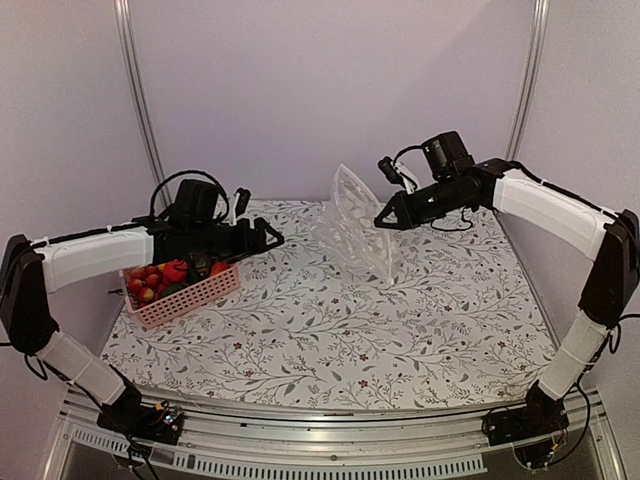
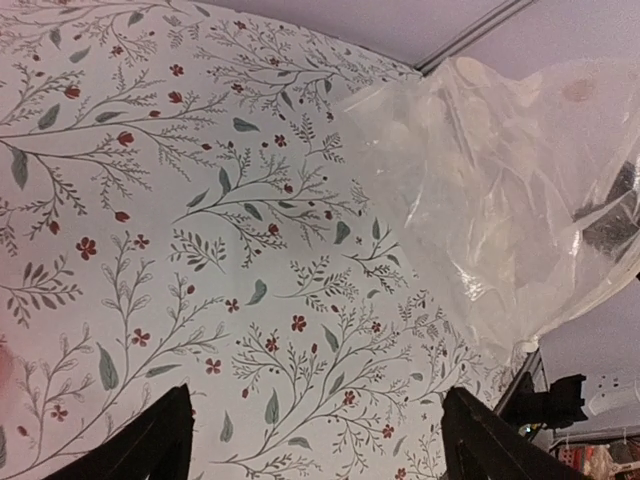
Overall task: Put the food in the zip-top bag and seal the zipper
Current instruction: Pick up the zipper food storage bag from the center of the board, then open the zipper food storage bag.
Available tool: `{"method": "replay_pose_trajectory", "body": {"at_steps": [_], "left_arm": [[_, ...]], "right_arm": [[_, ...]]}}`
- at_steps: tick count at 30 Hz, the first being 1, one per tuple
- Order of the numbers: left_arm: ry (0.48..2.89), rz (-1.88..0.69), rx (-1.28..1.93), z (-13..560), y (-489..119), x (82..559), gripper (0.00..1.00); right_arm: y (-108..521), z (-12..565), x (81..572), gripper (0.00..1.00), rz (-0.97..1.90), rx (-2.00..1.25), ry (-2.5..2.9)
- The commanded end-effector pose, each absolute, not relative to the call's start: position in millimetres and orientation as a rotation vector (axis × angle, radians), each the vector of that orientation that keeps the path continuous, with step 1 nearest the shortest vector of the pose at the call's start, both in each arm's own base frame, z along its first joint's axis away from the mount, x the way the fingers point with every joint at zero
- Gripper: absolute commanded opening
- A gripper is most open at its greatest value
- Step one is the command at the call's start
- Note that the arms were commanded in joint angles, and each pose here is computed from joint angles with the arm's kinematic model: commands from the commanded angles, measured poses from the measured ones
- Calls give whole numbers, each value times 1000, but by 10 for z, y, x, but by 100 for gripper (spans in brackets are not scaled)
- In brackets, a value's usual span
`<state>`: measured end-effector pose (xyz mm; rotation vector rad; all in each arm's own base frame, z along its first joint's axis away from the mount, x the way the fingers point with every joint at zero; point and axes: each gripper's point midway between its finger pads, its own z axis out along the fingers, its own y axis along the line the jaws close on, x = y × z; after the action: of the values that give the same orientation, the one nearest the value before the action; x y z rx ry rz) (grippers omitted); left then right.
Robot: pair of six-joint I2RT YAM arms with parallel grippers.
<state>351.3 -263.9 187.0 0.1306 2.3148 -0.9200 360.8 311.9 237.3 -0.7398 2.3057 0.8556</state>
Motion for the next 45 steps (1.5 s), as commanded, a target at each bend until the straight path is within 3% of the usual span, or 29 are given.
{"method": "replay_pose_trajectory", "body": {"at_steps": [1,10,17,29,33,38,41,45], "left_arm": [[2110,-1182,285,2289,-3090,3260,86],[1941,-1463,467,2475,-3574,2904,87],[2036,-1502,387,2258,-3790,3088,85],[1791,-1575,615,2618,-4093,2793,86],[1806,-1545,582,2580,-4125,2892,72],[1762,-1516,563,2672,-4092,2935,43],[1773,-1491,573,2686,-4049,2901,34],[1837,-1404,579,2570,-3947,2886,0]], "right_arm": [[3263,2520,3404,0,1186,-641,2285],[3347,2960,3312,0,1442,-528,2167],[3366,3135,3276,0,1574,-495,2088],[3272,3305,3267,0,1709,-387,2022],[3273,3316,3253,0,1722,-386,2020],[3187,3325,3280,0,1725,-353,2019],[3072,3357,3322,0,1712,-324,2008],[2878,3384,3373,0,1687,-278,1994]]}}
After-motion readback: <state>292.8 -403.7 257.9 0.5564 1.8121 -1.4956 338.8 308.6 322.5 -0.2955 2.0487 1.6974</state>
